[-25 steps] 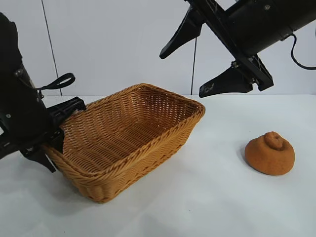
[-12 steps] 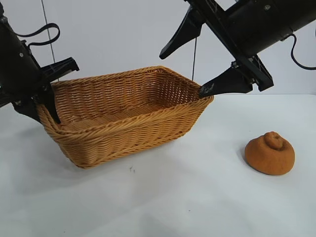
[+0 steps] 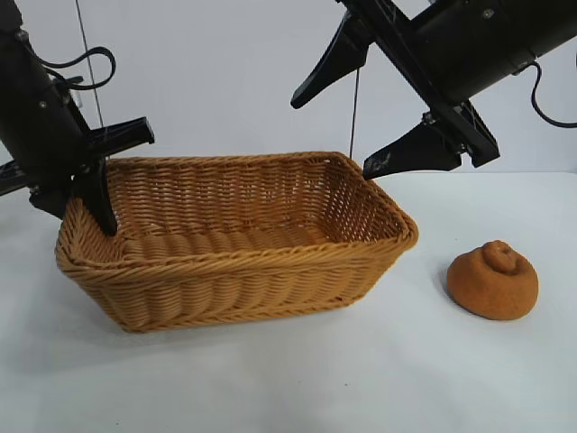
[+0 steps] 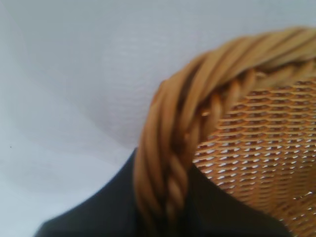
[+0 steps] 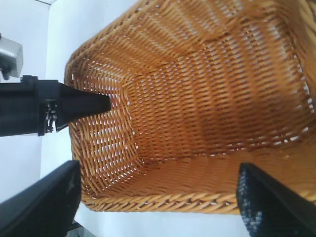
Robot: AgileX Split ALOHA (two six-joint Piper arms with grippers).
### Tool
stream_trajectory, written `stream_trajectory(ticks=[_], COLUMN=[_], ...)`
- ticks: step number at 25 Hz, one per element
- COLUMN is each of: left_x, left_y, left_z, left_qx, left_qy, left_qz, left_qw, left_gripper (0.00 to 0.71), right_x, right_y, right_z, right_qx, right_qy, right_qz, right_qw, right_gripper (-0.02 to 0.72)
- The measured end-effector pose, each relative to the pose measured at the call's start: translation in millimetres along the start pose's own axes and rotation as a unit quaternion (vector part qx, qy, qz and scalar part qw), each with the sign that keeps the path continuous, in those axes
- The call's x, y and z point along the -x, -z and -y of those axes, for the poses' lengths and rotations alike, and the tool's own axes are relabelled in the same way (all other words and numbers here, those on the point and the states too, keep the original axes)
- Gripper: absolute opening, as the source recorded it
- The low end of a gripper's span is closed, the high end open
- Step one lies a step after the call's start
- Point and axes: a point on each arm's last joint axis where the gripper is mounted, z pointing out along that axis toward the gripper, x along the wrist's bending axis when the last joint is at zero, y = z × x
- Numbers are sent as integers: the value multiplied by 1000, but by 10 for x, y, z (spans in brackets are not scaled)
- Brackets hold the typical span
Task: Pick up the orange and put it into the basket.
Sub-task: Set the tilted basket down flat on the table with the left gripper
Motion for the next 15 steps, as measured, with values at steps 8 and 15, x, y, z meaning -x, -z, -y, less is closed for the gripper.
stream_trajectory(ticks=[8, 15], left_x=[44, 44], left_y=[-28, -166], left_z=[-31, -97], left_qx=[-5, -26], left_qy=[-31, -49], left_qz=[18, 13], left_qw=[999, 998], left_gripper=[90, 90], right_x=[0, -1], right_y=[0, 0], right_z=[1, 3], right_qx=[-1, -2], right_qy=[0, 0], right_qz=[0, -1], right_qw=[1000, 1000], right_gripper=[587, 587])
